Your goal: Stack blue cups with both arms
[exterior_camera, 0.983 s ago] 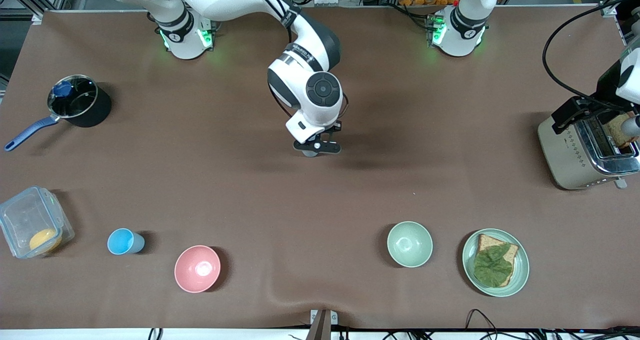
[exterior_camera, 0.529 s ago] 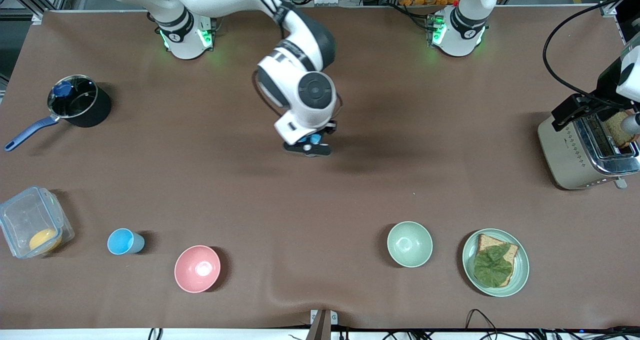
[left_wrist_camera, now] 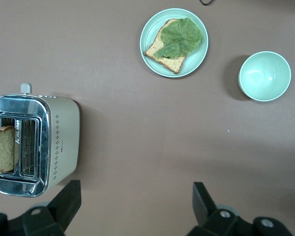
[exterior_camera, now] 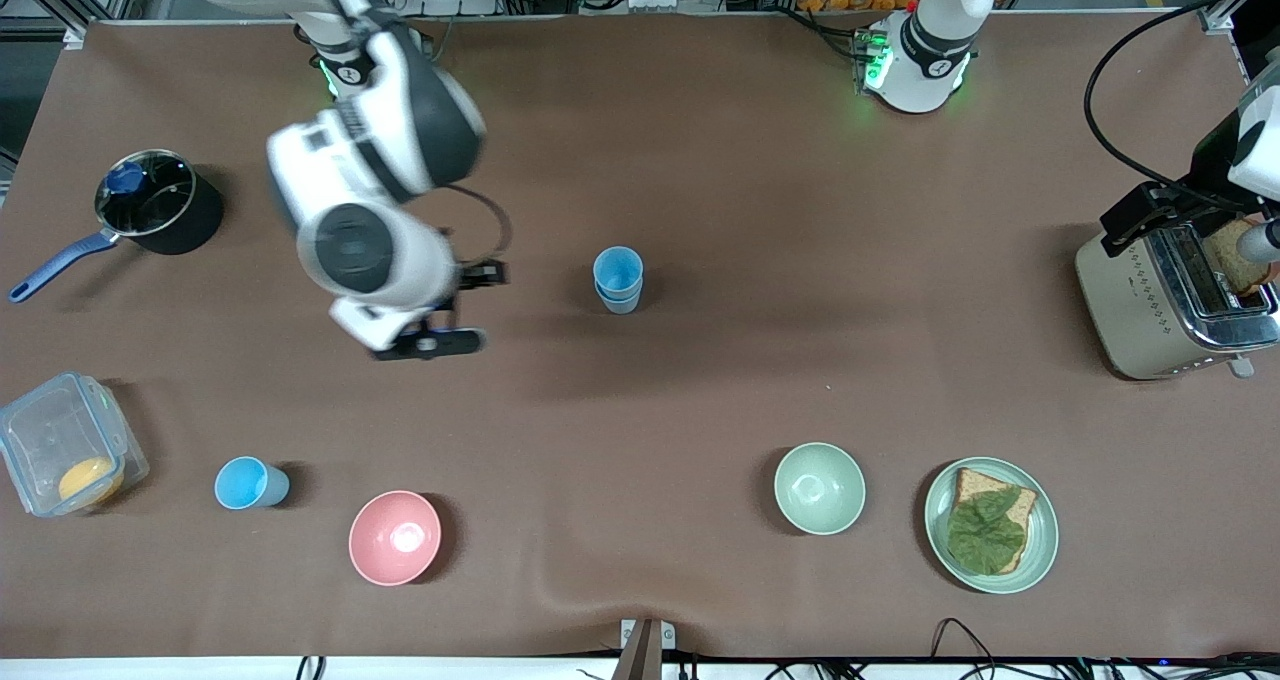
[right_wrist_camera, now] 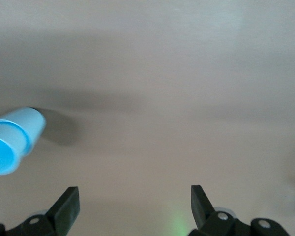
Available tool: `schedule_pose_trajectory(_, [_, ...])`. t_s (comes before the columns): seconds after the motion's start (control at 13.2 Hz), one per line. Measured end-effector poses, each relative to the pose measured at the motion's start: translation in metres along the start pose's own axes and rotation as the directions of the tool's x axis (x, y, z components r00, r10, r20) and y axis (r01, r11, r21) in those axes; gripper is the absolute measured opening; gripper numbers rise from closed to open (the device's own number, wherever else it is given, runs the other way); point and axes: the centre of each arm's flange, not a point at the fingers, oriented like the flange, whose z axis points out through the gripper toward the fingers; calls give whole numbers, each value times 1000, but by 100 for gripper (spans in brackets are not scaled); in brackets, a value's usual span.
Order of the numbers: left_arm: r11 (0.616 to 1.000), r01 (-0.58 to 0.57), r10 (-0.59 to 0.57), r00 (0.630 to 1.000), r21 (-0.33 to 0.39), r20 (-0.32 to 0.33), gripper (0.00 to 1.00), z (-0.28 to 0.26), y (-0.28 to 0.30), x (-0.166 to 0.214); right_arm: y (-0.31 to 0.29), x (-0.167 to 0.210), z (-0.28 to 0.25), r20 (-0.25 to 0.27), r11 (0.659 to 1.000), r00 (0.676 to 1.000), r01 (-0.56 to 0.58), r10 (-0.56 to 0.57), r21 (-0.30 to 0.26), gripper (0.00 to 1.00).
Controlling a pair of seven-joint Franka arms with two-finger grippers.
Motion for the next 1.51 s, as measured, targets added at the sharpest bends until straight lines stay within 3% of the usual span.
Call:
schedule_pose_trajectory(0.15, [1000, 0, 0, 1000, 0, -1, 100, -1, 0, 0, 67, -21, -27, -33, 1000, 999, -1, 2, 30, 100])
schedule_pose_trajectory(0.45, [1000, 0, 0, 1000, 0, -1, 100, -2, 0, -1, 173, -95, -98, -205, 995, 976, -63, 77, 76, 100])
schedule_pose_trajectory(0.76, [1000, 1, -1, 1000, 0, 0, 100, -2, -1, -1, 228, -126, -111, -215, 995, 974, -55, 71, 82, 100])
schedule_pose_trajectory(1.13, [1000, 0, 0, 1000, 0, 0, 100, -2, 0, -1, 230, -134, -133, -248, 996, 967, -44, 62, 79, 100])
schedule_pose_trajectory(1.51, [999, -32, 33, 999, -30, 2, 100, -4, -2, 0, 234, -135, -133, -244, 998, 970, 15, 1, 65, 100])
